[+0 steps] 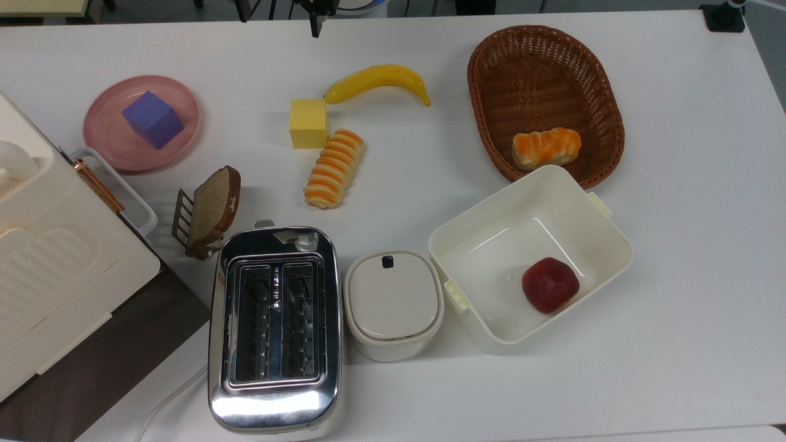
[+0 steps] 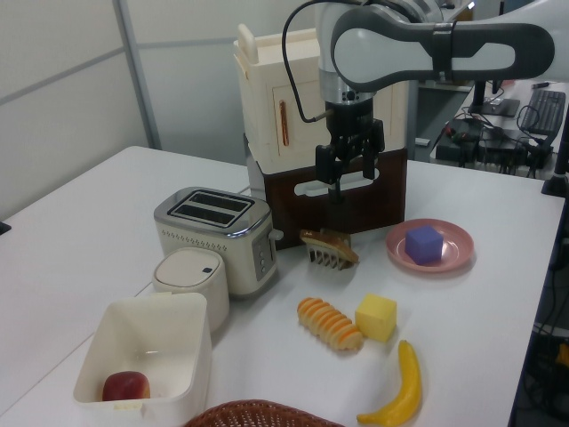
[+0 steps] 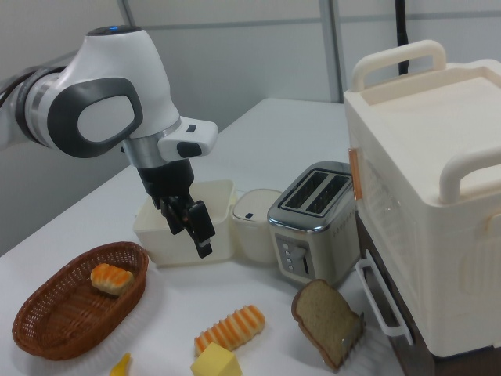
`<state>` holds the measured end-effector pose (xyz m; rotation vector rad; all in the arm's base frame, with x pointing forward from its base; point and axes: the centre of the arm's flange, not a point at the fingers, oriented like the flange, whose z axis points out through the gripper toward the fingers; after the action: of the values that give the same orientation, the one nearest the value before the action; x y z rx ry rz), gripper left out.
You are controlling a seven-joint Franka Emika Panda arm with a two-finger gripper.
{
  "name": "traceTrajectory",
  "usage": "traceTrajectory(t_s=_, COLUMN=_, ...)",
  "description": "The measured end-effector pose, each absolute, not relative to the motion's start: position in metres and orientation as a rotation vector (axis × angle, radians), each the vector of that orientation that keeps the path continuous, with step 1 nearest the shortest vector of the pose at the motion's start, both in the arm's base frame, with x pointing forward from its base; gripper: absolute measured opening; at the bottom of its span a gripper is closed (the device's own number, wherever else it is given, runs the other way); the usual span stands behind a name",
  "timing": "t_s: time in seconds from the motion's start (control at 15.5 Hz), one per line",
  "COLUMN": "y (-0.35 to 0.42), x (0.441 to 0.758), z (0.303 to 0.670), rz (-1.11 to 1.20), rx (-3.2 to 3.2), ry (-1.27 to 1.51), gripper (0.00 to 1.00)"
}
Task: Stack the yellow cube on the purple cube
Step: 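Lift the gripper and move it toward the yellow cube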
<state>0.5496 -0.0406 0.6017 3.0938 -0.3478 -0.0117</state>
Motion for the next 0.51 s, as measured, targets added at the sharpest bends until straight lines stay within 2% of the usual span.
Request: traceTrajectory(t_s=0.51, y=-0.0484, x=0.5490, z=0.6021, rz=-0.011, rx=3.091, ry=-0.370, gripper=1.00)
